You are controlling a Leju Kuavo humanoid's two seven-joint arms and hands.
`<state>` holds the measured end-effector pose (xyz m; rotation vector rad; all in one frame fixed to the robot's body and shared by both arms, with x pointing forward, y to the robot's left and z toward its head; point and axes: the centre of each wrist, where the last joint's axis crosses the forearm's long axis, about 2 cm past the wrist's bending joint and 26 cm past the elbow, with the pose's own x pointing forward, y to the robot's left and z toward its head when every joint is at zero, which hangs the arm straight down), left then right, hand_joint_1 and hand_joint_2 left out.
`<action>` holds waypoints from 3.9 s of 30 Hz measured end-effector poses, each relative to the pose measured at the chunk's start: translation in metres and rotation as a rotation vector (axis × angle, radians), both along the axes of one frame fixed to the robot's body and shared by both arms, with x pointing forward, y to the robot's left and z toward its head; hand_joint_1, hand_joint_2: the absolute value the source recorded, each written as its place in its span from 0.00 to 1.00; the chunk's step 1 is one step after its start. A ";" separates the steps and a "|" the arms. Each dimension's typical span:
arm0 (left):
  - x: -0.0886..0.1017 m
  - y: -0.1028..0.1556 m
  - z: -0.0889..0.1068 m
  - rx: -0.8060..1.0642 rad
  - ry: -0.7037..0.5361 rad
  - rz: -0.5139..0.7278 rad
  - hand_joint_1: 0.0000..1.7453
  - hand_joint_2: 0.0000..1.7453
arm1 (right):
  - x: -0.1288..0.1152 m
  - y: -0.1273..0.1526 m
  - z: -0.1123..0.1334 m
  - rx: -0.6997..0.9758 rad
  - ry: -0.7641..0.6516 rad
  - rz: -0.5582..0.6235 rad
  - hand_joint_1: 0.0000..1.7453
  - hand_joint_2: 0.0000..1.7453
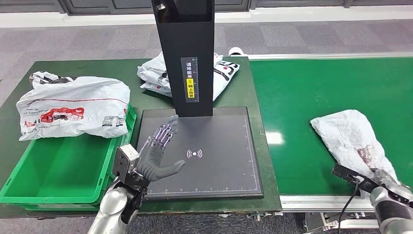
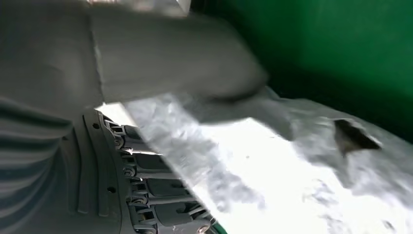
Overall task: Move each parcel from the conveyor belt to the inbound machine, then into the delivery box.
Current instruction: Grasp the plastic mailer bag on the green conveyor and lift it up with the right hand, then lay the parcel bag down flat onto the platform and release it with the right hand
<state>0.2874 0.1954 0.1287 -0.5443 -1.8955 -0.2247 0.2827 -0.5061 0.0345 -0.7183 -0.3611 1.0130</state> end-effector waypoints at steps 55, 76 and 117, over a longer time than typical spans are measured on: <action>-0.023 0.006 -0.009 0.018 0.038 0.153 0.00 1.00 | -0.014 0.335 0.050 0.685 -0.820 0.540 0.00 1.00; -0.029 0.016 -0.016 0.026 0.057 0.172 0.00 1.00 | -0.036 0.375 0.037 0.850 -0.670 0.706 0.00 0.00; -0.016 0.010 -0.023 0.224 0.086 0.221 0.00 1.00 | 0.003 0.439 0.142 1.381 -0.824 0.657 0.00 0.00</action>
